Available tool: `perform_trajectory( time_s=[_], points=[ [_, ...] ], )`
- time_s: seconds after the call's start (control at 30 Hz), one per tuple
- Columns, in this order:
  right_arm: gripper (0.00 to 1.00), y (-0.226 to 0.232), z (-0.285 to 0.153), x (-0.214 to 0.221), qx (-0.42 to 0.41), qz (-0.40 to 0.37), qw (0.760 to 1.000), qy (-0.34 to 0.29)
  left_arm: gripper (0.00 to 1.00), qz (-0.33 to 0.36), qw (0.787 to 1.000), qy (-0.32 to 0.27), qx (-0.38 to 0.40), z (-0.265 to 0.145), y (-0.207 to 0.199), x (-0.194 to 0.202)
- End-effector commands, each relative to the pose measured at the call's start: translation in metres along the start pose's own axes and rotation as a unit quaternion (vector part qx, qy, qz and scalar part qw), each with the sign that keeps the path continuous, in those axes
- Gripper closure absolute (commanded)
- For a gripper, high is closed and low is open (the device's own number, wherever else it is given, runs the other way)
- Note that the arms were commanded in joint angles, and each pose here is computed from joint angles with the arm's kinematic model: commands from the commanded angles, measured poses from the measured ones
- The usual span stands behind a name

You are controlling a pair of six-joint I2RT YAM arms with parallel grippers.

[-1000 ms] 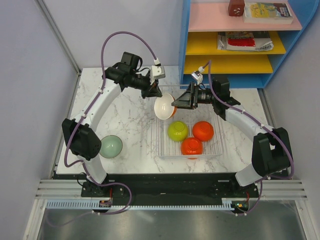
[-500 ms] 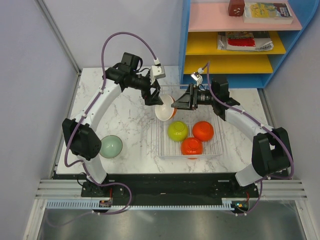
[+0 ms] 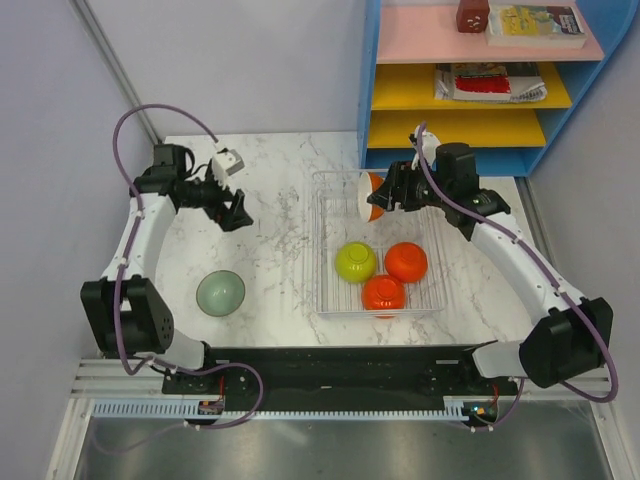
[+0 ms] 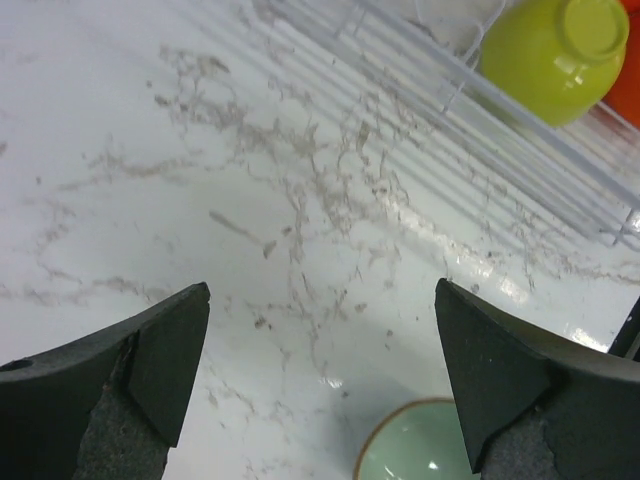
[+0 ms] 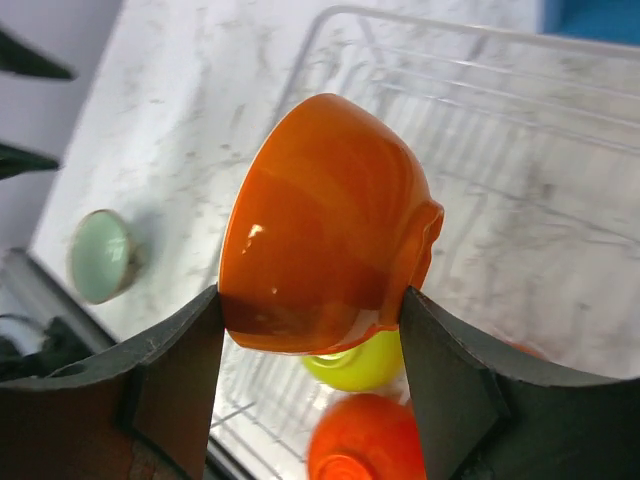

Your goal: Load the bowls into the dish rack

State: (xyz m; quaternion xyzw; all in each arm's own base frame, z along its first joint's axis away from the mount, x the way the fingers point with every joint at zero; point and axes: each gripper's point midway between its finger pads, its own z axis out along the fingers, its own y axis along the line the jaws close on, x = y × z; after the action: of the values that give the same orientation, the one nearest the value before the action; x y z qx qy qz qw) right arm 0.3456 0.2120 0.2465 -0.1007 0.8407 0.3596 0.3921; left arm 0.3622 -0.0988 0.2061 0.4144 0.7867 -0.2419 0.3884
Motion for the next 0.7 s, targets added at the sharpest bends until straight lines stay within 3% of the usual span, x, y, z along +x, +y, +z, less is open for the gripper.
perform_trajectory(
  time_s=[0.0,0.1,0.27,0.47,0.67],
  points=[
    [1.00,-0.052,-0.028,-0.009,0.175,-0.081,0.981,-0.013,0.00,0.018,0.999,0.016,-0.041,-0.032,-0.011,0.044],
    [1.00,-0.085,-0.041,-0.005,0.269,-0.093,0.959,-0.009,0.00,0.010,0.998,0.037,-0.048,-0.042,-0.023,0.079],
    [1.00,-0.100,-0.054,-0.008,0.329,-0.109,0.938,-0.019,0.00,-0.007,0.997,0.065,-0.028,-0.051,-0.044,0.121],
    [1.00,-0.104,-0.056,-0.013,0.361,-0.134,0.923,-0.018,0.00,-0.026,0.996,0.086,-0.010,-0.061,-0.052,0.143],
    [1.00,-0.097,-0.043,-0.005,0.351,-0.159,0.923,0.001,0.00,-0.042,0.994,0.096,0.005,-0.066,-0.054,0.154]
  ],
)
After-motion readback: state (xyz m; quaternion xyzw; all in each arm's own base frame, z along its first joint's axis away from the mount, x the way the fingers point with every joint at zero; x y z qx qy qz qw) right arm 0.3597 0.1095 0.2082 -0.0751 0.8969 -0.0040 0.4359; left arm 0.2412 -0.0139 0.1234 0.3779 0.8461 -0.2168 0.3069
